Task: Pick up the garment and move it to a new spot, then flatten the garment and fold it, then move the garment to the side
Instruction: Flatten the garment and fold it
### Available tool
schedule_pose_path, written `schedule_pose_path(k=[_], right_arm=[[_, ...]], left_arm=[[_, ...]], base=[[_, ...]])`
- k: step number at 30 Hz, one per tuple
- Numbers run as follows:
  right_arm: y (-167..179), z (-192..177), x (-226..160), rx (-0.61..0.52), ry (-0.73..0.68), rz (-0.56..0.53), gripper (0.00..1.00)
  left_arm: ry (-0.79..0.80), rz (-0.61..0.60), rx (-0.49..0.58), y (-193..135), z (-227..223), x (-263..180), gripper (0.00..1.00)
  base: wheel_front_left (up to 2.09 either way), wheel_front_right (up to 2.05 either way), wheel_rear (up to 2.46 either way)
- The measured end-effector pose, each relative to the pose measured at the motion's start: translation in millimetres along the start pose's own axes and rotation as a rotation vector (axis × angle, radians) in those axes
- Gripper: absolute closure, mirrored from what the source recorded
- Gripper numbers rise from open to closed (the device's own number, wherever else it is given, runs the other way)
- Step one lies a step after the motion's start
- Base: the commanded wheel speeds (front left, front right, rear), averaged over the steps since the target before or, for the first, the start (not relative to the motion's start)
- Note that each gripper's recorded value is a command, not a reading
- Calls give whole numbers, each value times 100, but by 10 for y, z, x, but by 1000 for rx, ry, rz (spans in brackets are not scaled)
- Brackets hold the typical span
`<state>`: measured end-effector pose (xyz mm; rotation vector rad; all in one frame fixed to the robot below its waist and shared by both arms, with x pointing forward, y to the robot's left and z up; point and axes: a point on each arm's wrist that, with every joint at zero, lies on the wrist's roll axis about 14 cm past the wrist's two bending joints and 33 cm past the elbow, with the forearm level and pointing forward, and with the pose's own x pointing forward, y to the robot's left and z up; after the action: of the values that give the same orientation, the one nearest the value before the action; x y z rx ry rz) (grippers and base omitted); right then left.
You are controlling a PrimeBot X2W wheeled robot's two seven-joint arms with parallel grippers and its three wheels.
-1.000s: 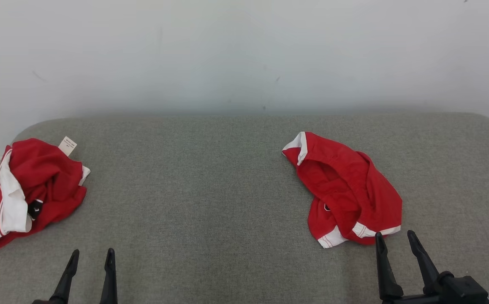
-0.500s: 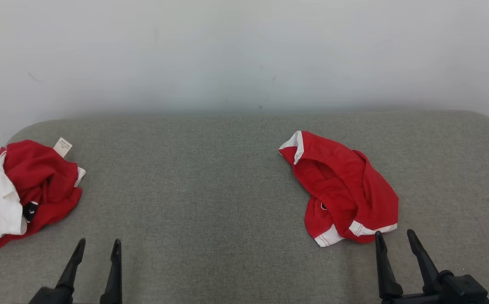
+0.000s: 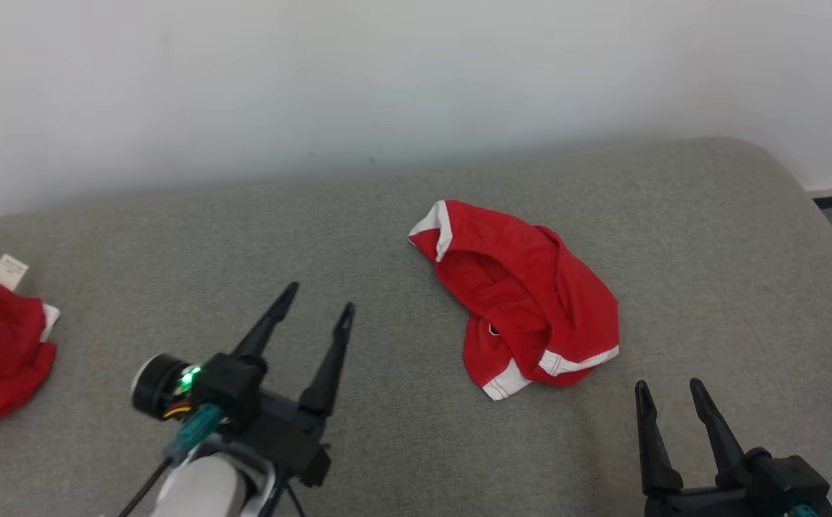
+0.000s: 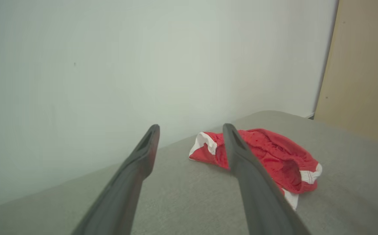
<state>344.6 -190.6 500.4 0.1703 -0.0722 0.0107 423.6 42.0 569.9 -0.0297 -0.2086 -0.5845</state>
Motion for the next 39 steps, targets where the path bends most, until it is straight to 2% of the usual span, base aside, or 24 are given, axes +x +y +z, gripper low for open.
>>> schedule_pose_path(k=[5, 13, 22, 29, 36, 39], right_arm=[[-146, -24, -10, 4, 10, -48, 0], [-337, -50, -32, 10, 23, -114, 0], [-553, -105, -95, 2, 50, -188, 0], [-657, -125, -142, -4, 63, -226, 0], [-729, -109, -201, -13, 64, -253, 0], [-755, -102, -212, -17, 64, -261, 0]], left_arm=[[43, -189, -45, -587, -164, 375, 0], [170, -400, -95, -1235, -615, 616, 0], [312, -511, -122, -1549, -1123, 703, 0], [375, -572, -140, -1752, -1341, 732, 0], [434, -589, -135, -1801, -1514, 713, 0], [448, -585, -155, -1822, -1544, 726, 100]], base=[[0, 0, 0], [0, 0, 0], [0, 0, 0], [0, 0, 0], [0, 0, 0], [0, 0, 0]])
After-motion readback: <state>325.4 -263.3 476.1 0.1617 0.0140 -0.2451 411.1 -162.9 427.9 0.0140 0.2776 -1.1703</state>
